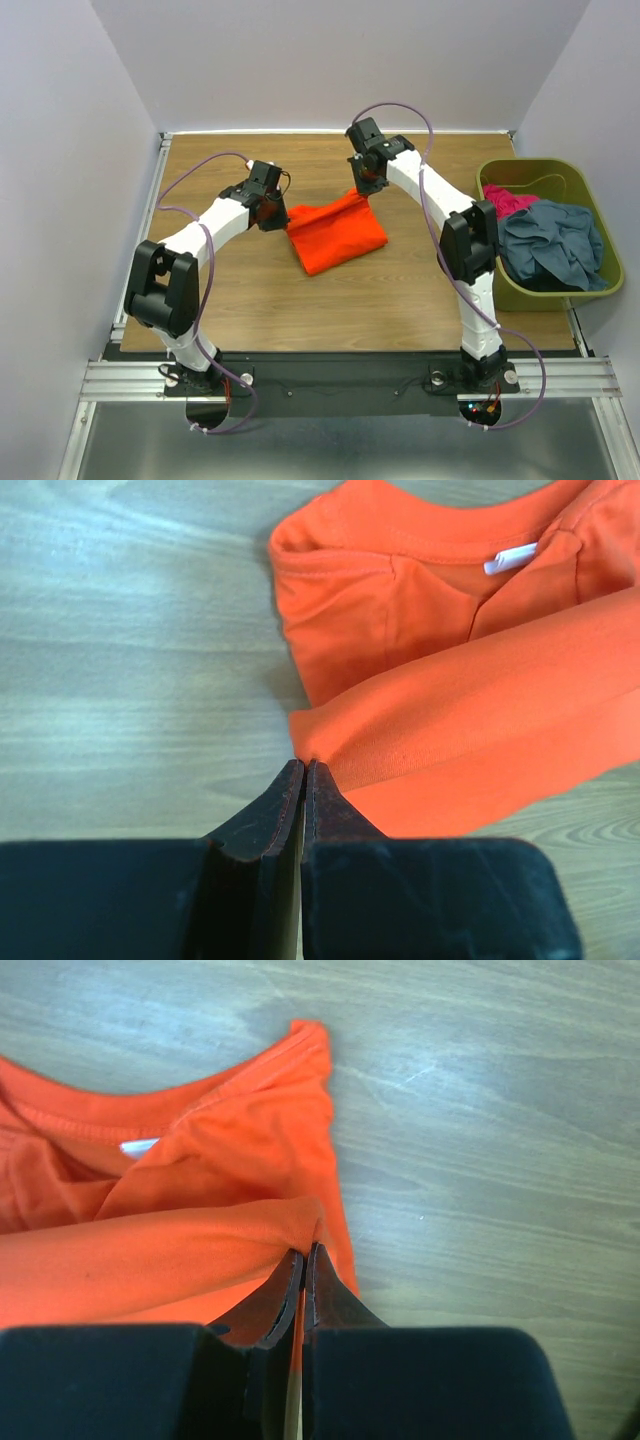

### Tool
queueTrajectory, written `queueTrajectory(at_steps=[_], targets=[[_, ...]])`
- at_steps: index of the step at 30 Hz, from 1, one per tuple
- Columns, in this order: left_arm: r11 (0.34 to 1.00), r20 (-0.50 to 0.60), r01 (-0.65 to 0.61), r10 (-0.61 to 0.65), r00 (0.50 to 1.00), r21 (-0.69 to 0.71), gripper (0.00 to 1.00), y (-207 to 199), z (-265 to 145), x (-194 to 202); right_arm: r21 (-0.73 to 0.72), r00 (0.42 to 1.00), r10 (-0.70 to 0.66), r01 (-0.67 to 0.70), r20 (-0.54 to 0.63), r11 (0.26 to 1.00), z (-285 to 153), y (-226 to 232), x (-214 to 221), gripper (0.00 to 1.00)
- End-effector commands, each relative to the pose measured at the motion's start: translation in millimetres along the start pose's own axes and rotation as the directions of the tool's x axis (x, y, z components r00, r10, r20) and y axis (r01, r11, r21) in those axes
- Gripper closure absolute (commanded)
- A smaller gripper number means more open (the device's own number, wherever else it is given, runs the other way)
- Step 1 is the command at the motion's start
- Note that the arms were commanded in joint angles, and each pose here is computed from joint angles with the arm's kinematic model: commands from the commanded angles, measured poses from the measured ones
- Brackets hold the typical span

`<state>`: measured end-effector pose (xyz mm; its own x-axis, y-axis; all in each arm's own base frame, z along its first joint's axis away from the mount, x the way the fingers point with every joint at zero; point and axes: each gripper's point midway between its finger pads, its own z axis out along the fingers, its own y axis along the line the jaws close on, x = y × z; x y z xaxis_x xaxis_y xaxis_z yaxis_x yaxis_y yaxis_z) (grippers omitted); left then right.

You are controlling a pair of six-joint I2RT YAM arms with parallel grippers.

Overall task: Fold and stack the t-shirts
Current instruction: Fold the tshirt

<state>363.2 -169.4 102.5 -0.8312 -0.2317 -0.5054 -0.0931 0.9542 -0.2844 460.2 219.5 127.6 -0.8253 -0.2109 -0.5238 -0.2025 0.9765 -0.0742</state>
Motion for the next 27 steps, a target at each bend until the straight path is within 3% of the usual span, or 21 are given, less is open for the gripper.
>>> queueTrajectory(at_steps=[1, 8, 21, 25, 27], targets=[[0.999, 0.092, -0.037, 0.036, 0.995, 0.007, 1.0, -5.1, -10.3, -31.4, 0.097, 0.994, 0.039, -0.048, 0.1, 0.994, 0.2, -31.1, -21.8, 0.99], [0.999, 0.113, -0.042, 0.04, 0.993, 0.012, 1.0, -7.8, -6.6, -38.8, 0.126, 0.983, 0.043, -0.066, 0.18, 0.99, -21.4, -42.5, -37.4, 0.99], [1.0, 0.087, 0.002, -0.001, 0.996, -0.004, 1.0, 2.2, 26.1, -28.3, 0.109, 0.981, 0.041, -0.063, 0.192, 0.992, 7.5, -34.3, -41.5, 0.99], [1.0, 0.103, 0.003, -0.002, 0.995, -0.008, 1.0, 3.2, 35.1, -31.3, 0.121, 0.983, 0.044, -0.066, 0.179, 0.99, 22.2, -35.3, -35.8, 0.94], [1.0, 0.107, 0.003, -0.002, 0.994, -0.014, 0.95, 4.4, 40.4, -31.7, 0.127, 0.983, 0.05, -0.074, 0.178, 0.989, 28.8, -35.9, -34.4, 0.89]])
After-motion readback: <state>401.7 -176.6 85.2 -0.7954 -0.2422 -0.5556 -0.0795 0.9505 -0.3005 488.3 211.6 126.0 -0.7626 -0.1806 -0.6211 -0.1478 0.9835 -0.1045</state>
